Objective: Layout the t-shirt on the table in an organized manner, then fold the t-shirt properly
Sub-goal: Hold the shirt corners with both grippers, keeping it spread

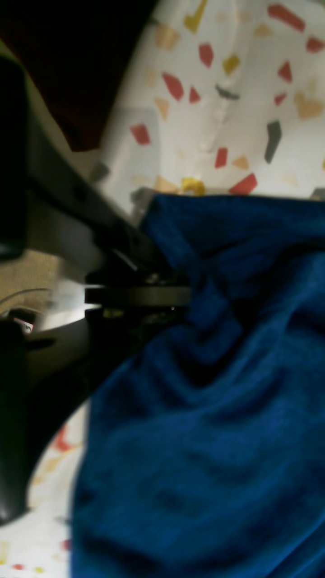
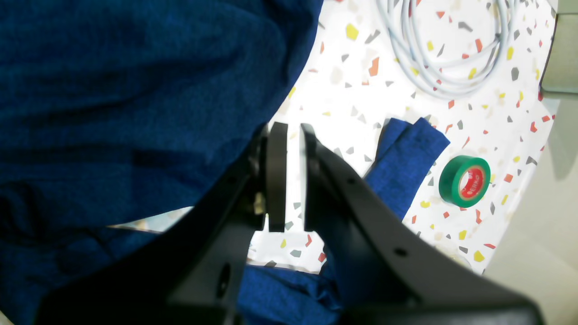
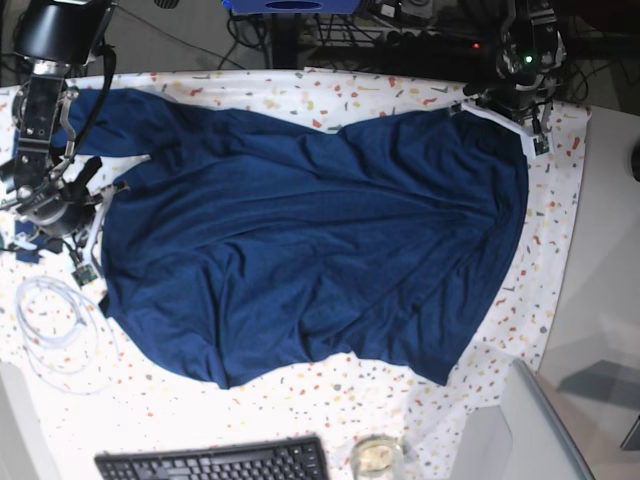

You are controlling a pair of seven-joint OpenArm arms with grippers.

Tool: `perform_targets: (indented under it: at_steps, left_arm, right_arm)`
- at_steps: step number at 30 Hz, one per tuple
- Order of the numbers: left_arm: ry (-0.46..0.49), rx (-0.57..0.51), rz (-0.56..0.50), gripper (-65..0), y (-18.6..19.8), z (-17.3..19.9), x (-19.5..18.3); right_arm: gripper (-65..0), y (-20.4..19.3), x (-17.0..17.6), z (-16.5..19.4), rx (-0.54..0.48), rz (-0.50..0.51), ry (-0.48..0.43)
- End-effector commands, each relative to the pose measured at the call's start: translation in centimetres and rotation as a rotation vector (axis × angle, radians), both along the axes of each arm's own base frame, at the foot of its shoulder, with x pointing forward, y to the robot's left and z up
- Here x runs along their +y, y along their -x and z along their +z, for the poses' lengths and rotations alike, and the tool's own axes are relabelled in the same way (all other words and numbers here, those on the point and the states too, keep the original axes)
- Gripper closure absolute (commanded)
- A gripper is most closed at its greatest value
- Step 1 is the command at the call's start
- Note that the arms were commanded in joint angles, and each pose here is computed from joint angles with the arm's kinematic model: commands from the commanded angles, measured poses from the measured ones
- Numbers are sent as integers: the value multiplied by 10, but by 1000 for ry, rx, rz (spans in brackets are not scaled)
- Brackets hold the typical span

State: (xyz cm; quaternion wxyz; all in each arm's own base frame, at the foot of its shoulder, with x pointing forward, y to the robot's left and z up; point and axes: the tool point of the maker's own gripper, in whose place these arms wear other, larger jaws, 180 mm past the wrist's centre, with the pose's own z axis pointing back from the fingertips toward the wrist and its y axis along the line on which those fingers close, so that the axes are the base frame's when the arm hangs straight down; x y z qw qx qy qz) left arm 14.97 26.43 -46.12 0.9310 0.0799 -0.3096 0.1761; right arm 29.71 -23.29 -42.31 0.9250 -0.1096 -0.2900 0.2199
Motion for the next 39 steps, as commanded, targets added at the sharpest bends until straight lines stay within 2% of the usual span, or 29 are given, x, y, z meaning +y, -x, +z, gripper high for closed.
perform_targets:
  at_steps: [1,8,9,11,13,14,15,17,22,25,29,36,39]
  left_arm:
    - [-12,-39,1,0,-3,12,-2]
    - [15,-79,80,0,5,27,-20]
    - [22,-79,87,-26,6,26,-22]
    - [21,-81,114,-189,8,25,-17]
    - [19,-98,142,-319,4,28,-12]
    - [18,-110,165,-372,2,30,-7]
    - [13,-113,191,-390,3,30,-1]
    - [15,-130,236,-364,-1,29,7]
    - [56,-121,270,-176,-11,13,2]
    - [75,-99,278,-115,-12,1,-1]
    - [89,-71,294,-137,-8,-10,-1]
    - [78,-94,289,-275,-12,-2,1]
    - [79,-92,291,-291,-12,-3,1]
  right_arm:
    - [-44,-11,-4,13,-49,-2,9]
    - [-44,-10,-2,11,-44,3,8]
    - [-44,-10,-2,11,-44,3,8]
    - [-44,-10,-2,11,-43,3,7]
    - [-44,-10,-2,11,-43,3,7]
    - [-44,-10,-2,11,-43,3,7]
    - [-44,-10,-3,10,-41,1,7]
    - [-44,-10,-3,10,-41,0,7]
    - [-44,-10,-4,10,-42,-2,7]
    - [-44,-9,-4,11,-42,-3,7]
    - [-44,-9,-4,11,-42,-3,7]
    - [-44,-10,-4,10,-42,-2,7]
    - [-44,-10,-3,11,-43,0,7]
